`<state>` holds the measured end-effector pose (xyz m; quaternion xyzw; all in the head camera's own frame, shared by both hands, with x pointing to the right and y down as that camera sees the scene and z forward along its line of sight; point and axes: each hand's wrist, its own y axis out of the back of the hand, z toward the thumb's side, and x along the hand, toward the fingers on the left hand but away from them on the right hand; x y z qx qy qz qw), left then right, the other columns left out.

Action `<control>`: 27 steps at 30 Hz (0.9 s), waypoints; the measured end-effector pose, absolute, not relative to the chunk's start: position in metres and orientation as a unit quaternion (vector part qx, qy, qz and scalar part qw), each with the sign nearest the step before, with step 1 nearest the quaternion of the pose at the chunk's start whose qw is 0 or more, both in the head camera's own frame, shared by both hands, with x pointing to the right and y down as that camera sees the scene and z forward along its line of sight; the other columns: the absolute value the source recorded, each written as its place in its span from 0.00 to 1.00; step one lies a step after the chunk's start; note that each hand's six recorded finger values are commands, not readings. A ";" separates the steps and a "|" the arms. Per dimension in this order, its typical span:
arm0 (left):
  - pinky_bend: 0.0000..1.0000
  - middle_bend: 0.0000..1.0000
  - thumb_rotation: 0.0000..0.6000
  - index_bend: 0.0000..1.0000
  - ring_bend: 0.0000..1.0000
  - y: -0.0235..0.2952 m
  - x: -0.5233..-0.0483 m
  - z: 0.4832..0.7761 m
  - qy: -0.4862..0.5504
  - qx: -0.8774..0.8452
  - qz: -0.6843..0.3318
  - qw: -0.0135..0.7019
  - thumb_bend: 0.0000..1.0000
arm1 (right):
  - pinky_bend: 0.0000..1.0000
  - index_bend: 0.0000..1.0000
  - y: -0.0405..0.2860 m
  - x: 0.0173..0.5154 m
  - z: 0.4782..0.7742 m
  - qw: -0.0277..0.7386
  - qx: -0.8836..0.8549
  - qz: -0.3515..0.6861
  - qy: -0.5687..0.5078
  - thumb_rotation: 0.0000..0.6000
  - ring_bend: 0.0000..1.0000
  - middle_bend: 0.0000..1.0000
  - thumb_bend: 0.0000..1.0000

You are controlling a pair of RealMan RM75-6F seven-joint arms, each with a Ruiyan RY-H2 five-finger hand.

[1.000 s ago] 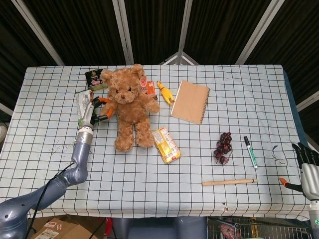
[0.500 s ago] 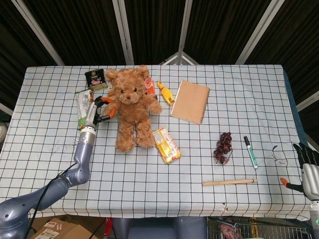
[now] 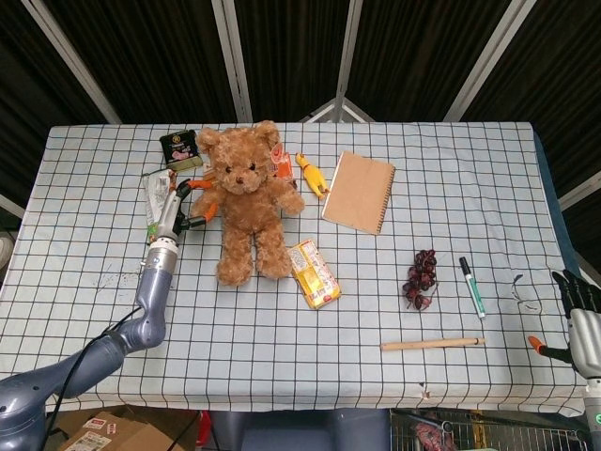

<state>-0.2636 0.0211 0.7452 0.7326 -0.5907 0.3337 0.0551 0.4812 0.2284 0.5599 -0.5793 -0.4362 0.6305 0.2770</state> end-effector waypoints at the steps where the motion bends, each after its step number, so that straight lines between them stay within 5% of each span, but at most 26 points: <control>1: 0.00 0.09 1.00 0.25 0.00 0.022 -0.264 0.744 -0.587 0.735 0.333 0.060 0.47 | 0.00 0.00 0.229 0.482 0.560 0.276 -0.580 0.630 -0.437 1.00 0.00 0.00 0.17; 14: 0.00 0.11 1.00 0.21 0.00 0.050 -0.302 0.682 -0.579 0.747 0.327 0.017 0.47 | 0.00 0.00 0.229 0.475 0.557 0.282 -0.588 0.622 -0.434 1.00 0.00 0.00 0.17; 27: 0.00 0.11 1.00 0.22 0.00 0.178 -0.453 0.558 -0.512 0.516 0.567 -0.386 0.47 | 0.00 0.00 0.229 0.463 0.551 0.292 -0.605 0.600 -0.435 1.00 0.00 0.00 0.17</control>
